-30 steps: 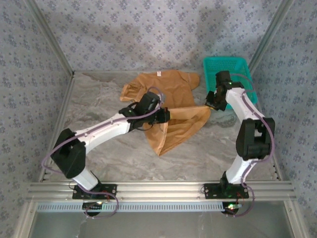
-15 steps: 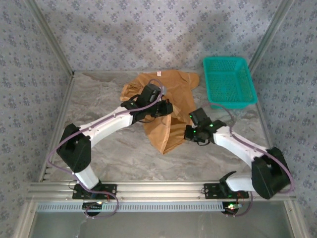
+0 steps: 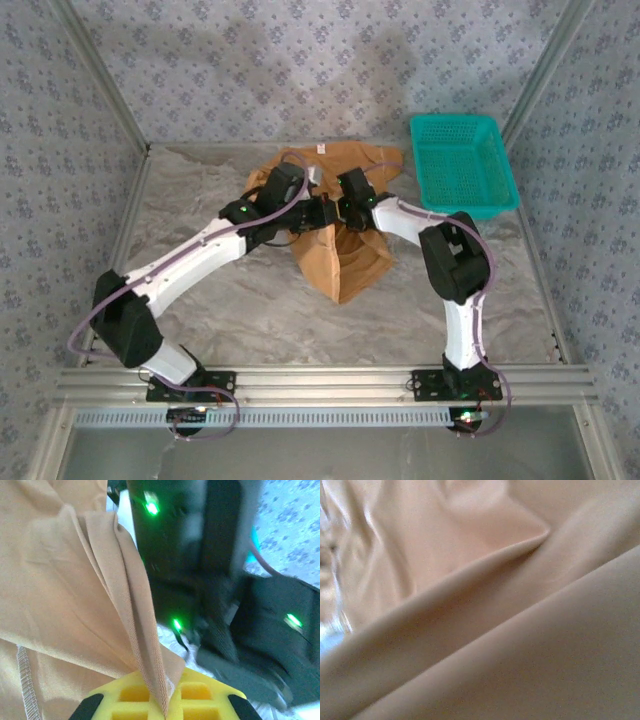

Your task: Fold the inside-out t-shirt

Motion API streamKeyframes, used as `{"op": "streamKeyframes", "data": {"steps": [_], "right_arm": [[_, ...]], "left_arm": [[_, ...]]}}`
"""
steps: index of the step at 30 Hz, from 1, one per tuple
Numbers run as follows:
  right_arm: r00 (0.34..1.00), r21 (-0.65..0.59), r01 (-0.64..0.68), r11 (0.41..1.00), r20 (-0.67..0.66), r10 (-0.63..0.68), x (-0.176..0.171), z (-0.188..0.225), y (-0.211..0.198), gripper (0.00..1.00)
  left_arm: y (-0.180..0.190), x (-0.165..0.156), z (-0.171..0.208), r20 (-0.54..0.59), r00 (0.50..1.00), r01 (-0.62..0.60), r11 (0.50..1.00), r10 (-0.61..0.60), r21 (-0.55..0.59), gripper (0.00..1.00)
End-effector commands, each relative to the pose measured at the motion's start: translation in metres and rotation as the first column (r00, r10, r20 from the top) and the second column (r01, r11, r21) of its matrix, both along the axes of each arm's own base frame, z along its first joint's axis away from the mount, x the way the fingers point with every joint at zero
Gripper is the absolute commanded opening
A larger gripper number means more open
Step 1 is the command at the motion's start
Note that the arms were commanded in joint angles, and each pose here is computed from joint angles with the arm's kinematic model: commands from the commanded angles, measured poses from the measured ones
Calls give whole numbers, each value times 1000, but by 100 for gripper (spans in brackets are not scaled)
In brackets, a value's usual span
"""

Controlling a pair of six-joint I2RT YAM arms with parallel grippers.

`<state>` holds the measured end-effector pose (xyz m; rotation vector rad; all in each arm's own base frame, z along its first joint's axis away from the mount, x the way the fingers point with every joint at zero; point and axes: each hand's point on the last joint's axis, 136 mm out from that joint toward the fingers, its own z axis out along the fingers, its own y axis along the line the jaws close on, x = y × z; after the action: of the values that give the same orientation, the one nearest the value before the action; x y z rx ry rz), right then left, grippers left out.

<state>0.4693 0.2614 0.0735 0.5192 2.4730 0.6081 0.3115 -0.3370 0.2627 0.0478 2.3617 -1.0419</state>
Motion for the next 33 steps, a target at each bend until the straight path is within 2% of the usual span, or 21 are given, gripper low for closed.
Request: {"op": "streamKeyframes", "data": {"steps": [1,3,7,9,14,16,18,19,22,25,28,33], "right_arm": [[987,-86,121,989,-100,-129,6,-27,-23,45],[982,-114,123,986,-127,-137,5,-34,-20,61],[977,-170,112,979,-163,-140,-6,-46,-13,77],[973,-182,108,977,-183,-142,-9,-52,-10,80],[951,-232,103,967,-261,-164,-18,-76,-5,78],[944,-235,98,967,-287,-165,-19,-87,-1,72],[937,-224,89,971,-312,-158,-20,-96,2,57],[934,-224,87,971,-320,-158,-19,-98,3,53],[930,-241,68,968,-337,-149,-19,-98,0,24],[942,-250,36,968,-314,-116,-18,-83,-2,2],[962,-214,-25,976,-271,-35,-15,-52,3,0],[979,-165,-183,969,-121,164,-21,33,13,0]], "left_arm": [[14,-3,26,40,999,-22,1000,22,-20,0],[18,-3,29,48,998,-28,999,29,-17,0],[27,2,23,40,998,-47,999,47,-7,0],[29,3,18,32,998,-50,999,51,-6,0],[35,6,12,21,998,-61,998,61,-3,0],[38,8,11,17,998,-67,998,67,-3,0],[43,9,10,13,997,-75,997,76,-8,0],[46,10,11,12,997,-82,997,83,-12,0],[58,13,12,11,994,-105,994,105,-15,0],[69,18,14,12,992,-126,992,126,-15,0],[77,25,12,15,989,-145,989,146,-9,0],[94,59,-8,-4,978,-207,978,207,22,0]]}}
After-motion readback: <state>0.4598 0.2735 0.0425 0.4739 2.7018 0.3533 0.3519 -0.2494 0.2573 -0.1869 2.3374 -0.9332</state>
